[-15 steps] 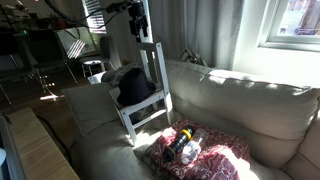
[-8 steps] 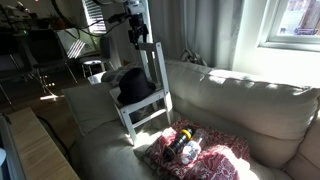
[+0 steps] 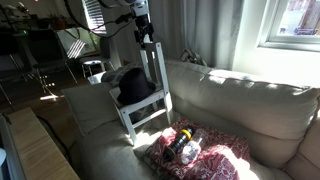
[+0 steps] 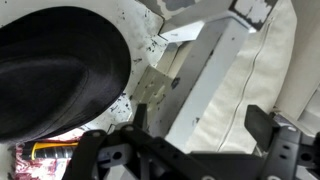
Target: Turn the chair ninety degrees anticlockwise, pick up the hat and hang it on the right corner of the chair backrest
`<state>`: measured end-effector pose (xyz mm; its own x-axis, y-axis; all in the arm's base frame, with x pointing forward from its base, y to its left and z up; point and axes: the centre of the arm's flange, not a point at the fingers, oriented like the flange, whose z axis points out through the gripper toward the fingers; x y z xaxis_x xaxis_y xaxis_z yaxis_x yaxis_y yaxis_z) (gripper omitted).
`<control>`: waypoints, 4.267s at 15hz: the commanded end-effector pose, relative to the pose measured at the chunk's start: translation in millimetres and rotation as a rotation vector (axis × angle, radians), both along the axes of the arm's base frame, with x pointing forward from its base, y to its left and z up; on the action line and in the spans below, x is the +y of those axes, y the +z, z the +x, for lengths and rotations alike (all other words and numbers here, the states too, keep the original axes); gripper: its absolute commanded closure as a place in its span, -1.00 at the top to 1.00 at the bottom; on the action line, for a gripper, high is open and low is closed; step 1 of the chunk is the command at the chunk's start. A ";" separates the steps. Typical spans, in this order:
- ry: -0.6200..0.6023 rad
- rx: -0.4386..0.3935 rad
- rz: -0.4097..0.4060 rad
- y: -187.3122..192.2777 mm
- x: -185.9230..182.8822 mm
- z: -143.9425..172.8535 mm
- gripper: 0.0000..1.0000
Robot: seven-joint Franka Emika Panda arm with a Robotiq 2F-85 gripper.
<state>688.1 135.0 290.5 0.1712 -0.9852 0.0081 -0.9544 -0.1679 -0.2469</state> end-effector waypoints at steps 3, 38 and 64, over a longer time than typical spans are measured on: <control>-0.035 0.120 0.077 -27.1 19.3 12.3 1.00; 0.398 0.239 -0.032 43.1 18.8 1.1 -0.84; 0.942 0.381 -0.140 77.2 -72.4 -58.4 -0.84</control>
